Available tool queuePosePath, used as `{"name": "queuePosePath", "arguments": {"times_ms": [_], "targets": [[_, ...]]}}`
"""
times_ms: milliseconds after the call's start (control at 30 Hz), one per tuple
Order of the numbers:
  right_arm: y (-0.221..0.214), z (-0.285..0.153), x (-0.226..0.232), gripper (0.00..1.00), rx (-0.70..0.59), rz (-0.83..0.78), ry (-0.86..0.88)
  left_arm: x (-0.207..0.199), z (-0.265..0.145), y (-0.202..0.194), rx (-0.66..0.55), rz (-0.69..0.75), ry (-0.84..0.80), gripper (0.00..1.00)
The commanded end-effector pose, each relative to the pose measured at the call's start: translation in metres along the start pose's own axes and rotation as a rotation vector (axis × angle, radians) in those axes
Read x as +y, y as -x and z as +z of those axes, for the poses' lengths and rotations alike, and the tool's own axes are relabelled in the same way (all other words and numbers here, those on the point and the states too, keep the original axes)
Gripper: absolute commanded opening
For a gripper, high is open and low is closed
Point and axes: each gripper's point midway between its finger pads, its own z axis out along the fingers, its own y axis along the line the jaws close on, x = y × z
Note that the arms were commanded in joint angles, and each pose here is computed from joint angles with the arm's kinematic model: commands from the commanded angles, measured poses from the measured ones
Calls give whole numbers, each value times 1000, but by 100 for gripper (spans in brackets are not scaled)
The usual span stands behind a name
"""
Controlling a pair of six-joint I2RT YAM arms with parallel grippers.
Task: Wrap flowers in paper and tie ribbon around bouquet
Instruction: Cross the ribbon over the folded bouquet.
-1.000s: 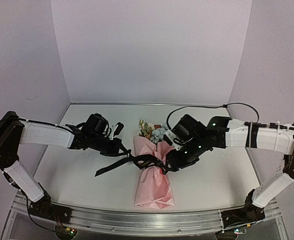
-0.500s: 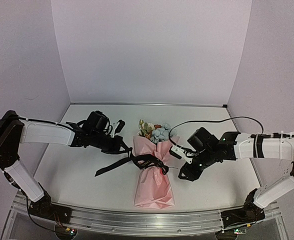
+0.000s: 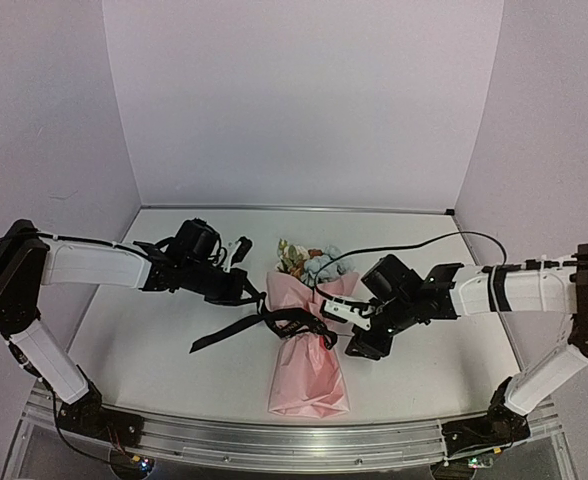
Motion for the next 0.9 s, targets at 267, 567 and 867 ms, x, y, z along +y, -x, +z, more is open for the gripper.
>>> {"name": "queuePosePath", "arguments": {"times_ms": [267,567,867], "targets": [[36,12,-21,34,-46,-53,-107,-11,-2,17,-14,16,-24,0],[2,-8,-39,0,97,51,-242,-24,1,28,-26,35,-78,1],[-39,-27,-34,0,233,221,-281,-34,17,54,-35,73,-109,9]]}}
